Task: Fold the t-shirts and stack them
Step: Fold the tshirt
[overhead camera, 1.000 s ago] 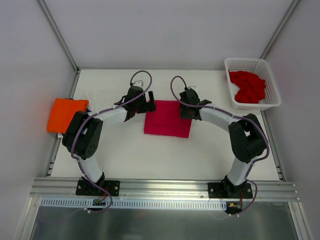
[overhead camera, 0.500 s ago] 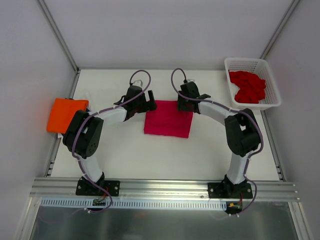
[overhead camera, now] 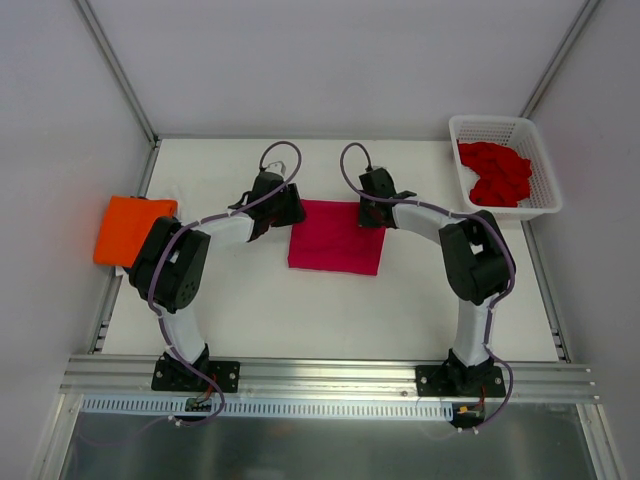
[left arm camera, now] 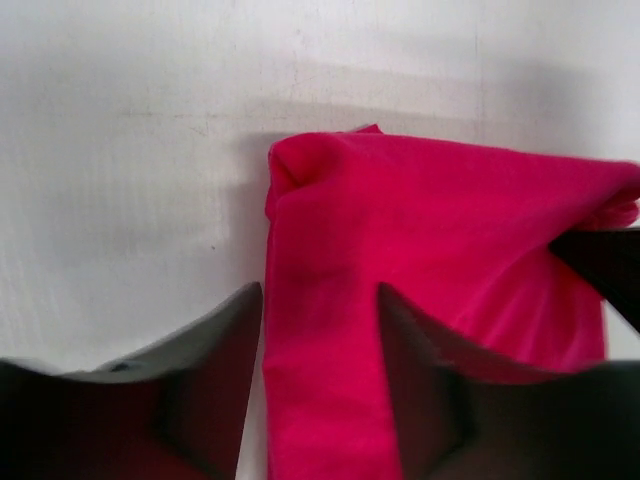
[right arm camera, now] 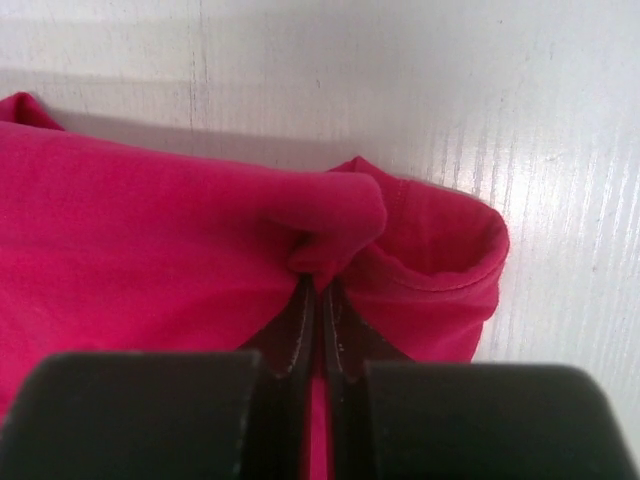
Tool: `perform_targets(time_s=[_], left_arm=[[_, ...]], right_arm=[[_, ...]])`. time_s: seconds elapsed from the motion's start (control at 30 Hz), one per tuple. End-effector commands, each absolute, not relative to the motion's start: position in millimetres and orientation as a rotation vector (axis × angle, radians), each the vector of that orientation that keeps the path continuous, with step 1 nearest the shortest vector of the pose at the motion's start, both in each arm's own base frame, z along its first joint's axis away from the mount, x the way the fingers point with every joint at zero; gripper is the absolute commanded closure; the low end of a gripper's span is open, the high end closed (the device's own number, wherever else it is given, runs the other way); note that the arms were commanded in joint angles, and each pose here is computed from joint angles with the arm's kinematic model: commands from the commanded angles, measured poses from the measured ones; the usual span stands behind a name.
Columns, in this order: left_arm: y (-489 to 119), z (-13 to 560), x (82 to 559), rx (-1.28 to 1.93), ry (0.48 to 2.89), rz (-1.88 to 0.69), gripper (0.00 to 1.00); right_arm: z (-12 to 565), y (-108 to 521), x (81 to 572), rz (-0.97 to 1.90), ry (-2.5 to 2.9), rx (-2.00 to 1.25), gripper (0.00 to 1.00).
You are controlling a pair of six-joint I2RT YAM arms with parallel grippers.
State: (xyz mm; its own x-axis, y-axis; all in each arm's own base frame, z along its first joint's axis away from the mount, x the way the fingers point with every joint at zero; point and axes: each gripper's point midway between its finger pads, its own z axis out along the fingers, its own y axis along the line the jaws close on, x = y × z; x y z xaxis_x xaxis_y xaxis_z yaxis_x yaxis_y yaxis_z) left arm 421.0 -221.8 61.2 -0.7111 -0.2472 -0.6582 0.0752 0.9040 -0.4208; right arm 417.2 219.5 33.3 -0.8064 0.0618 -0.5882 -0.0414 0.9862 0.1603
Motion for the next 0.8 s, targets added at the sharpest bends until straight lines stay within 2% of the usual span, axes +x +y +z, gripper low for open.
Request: perform_targets(time_s=[0.0,0.1,0.5,0.77], left_arm=[[-224,67,428,-0.123,2.27,-0.582,0.78],[-226,67,428,-0.121,2.272,-0.594,1.0],[-235,75,430,-0.108,2.266,-0.652,1.0],[-240,67,429,-0.111,2.284,-0.685,1.0]], right_arm=[[37,219,420,0.221,2.475,0.027,0.99],[43,215,419,0.209,2.455,0.032,1.0],[110,195,400,0.187,2.334,0.034,1.0],[116,193,388,0.166,2.34,0.009,0.99]])
